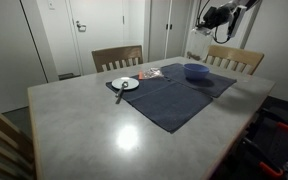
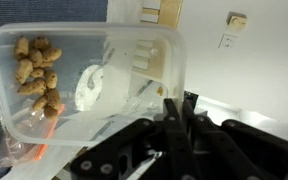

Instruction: Pour the contents of the colourless bowl into the blue bowl

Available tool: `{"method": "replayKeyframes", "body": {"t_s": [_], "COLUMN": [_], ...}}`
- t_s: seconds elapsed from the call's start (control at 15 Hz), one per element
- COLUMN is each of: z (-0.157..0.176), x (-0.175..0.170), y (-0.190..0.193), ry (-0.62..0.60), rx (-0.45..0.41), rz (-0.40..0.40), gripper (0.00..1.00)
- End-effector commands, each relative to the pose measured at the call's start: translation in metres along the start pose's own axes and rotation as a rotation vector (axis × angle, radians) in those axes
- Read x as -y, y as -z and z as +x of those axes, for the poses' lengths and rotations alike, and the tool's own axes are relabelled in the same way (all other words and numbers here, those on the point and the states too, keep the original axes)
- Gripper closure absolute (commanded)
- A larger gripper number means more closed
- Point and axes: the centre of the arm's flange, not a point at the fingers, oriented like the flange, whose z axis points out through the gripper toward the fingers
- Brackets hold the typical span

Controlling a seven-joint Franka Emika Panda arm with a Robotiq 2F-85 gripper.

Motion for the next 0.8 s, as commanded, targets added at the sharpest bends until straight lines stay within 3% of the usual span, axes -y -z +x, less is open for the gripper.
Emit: {"method": "replayKeyframes", "body": {"t_s": [0.0, 0.73], "z": [-0.002, -0.022], "x": [-0.013, -0.048], "y": [0.015, 0.049], "ry": [0.015, 0.073], "rx": [-0.025, -0.027], "rz": [0.052, 0.206], "gripper": [0.98, 0.98]}}
